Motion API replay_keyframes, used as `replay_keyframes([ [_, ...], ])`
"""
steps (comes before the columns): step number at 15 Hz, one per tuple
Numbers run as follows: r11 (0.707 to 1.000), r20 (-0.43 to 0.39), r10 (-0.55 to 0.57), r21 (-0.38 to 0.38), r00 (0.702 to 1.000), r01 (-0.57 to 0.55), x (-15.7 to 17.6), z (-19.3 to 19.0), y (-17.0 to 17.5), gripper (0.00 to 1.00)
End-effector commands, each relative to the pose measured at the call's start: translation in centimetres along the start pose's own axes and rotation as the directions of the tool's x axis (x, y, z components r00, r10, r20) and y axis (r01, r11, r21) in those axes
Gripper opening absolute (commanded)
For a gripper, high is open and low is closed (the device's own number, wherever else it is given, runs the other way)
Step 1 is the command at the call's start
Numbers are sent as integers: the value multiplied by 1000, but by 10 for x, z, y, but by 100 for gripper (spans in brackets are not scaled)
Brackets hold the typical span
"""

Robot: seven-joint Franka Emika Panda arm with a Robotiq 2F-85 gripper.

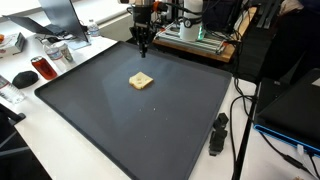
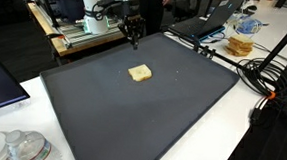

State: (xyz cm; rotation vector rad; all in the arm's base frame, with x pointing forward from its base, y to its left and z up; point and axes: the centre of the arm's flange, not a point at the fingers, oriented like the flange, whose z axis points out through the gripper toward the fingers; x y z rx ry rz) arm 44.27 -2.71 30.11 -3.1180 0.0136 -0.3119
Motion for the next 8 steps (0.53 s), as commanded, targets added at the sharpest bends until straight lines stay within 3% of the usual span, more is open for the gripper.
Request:
replay_keyframes([
  [1, 999, 64, -33, -15, 997, 34, 14, -44, -18, 5],
  [8, 991, 142, -132, 27, 981, 130, 27, -64, -42, 5],
])
